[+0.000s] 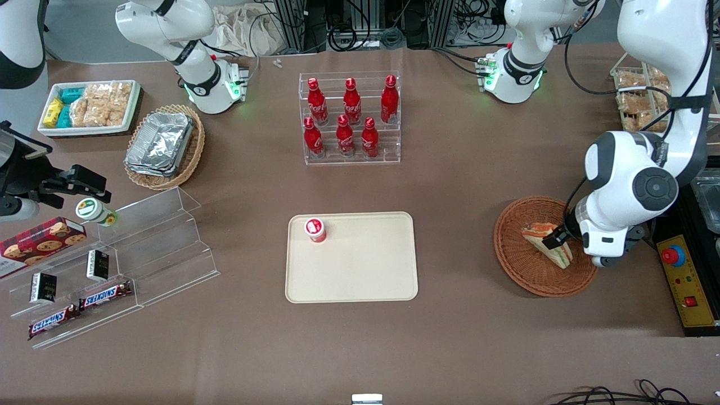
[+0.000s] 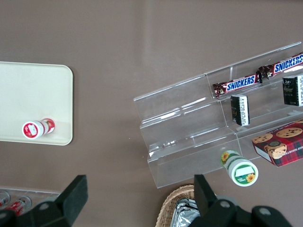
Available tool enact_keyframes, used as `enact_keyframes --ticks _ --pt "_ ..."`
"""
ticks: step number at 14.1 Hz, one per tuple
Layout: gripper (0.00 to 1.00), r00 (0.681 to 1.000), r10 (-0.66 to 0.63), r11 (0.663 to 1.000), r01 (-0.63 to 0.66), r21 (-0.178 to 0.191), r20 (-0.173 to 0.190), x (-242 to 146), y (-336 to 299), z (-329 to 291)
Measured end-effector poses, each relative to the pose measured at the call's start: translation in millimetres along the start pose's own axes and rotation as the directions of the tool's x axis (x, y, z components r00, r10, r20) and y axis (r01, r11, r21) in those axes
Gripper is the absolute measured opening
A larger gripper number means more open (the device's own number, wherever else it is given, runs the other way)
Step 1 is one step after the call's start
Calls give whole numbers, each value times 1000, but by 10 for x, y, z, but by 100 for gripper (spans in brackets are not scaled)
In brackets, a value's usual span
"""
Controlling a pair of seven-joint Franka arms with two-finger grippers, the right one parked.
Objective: Place sandwich from basket to tray
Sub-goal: 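Lower the open left gripper over the wrapped sandwich in the basket, then close the left gripper on the wrapped sandwich, then lift the sandwich up out of the basket with the left gripper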
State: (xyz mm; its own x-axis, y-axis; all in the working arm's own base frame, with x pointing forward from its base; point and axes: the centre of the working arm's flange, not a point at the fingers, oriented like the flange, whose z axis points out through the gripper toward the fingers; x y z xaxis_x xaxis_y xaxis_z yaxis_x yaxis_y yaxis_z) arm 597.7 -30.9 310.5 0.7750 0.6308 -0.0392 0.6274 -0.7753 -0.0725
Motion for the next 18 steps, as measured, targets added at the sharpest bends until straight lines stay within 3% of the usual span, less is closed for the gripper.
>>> enact_keyframes --ticks 7,11,15,18 --pt "100 999 -32 999 32 5 16 19 -164 486" --pt "98 999 -44 999 44 -12 10 48 -192 690" --pt "57 998 -62 998 62 -22 12 86 -195 869" --pt "33 997 -73 997 73 -32 1 97 -165 791"
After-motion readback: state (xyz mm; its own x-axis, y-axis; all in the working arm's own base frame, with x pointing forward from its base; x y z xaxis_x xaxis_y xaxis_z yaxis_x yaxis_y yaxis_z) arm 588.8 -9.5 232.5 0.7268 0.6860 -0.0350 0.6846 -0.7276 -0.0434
